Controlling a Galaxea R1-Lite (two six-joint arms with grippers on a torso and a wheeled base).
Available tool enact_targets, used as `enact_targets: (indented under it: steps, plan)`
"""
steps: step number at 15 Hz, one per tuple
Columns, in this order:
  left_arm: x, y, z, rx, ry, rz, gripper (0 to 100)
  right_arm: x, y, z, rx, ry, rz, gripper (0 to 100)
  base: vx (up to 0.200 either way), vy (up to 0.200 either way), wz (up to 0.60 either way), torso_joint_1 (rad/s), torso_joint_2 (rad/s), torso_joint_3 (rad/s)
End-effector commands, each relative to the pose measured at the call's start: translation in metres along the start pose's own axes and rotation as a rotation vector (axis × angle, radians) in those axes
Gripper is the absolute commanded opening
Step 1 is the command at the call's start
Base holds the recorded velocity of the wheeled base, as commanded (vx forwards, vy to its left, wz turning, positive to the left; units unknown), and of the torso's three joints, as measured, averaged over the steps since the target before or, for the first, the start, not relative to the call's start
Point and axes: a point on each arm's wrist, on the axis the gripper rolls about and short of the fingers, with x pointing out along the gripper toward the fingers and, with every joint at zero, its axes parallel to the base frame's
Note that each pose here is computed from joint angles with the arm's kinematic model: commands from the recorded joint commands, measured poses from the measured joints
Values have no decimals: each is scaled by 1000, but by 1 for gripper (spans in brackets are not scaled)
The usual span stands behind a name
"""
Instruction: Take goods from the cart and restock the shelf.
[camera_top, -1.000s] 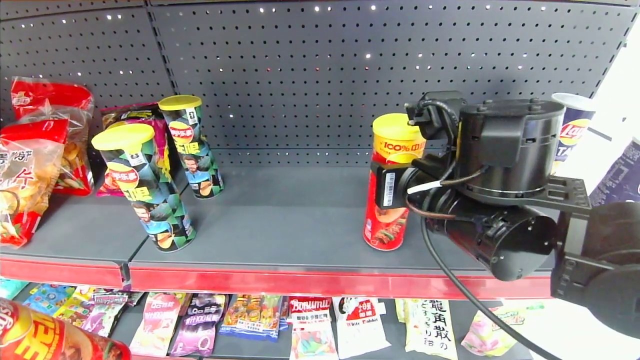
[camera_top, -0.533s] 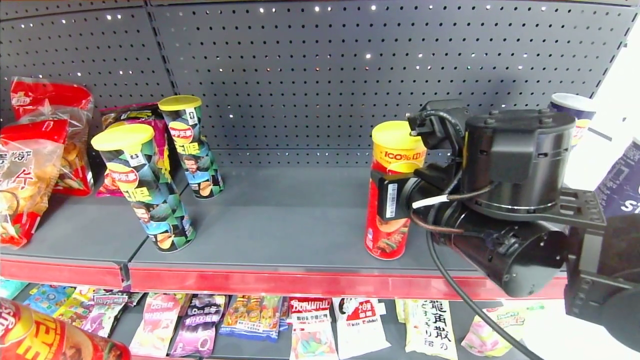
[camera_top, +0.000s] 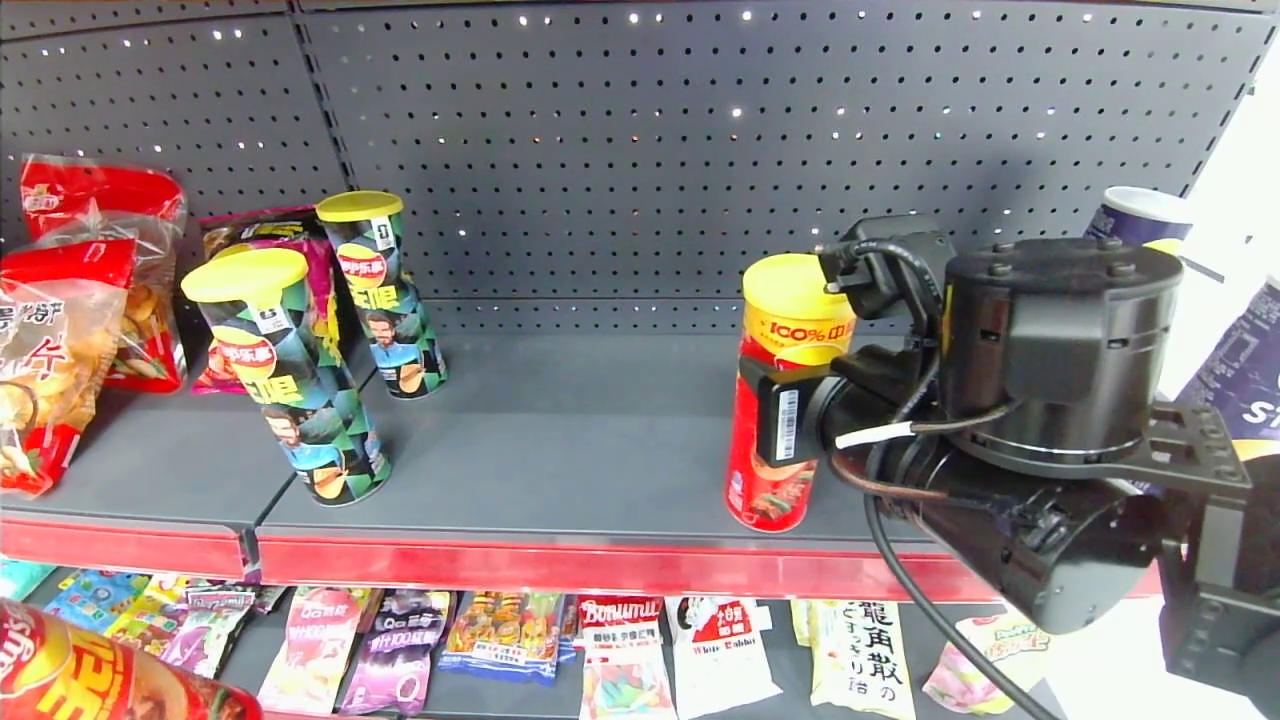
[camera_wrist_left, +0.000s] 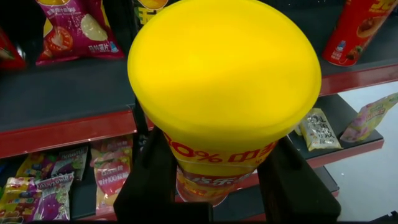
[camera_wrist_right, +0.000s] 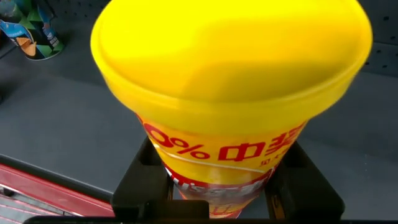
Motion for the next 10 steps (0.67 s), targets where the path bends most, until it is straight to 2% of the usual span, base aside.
enact_targets:
  steps: [1, 10]
  plan:
    - [0, 0, 0, 1, -2, 0, 0, -3, -1, 3, 8, -10, 3, 0, 0, 0, 0, 0, 0, 0]
    - [0, 0, 0, 1, -3, 0, 0, -8, -1, -3, -4, 5, 13, 0, 0, 0, 0, 0, 0, 0]
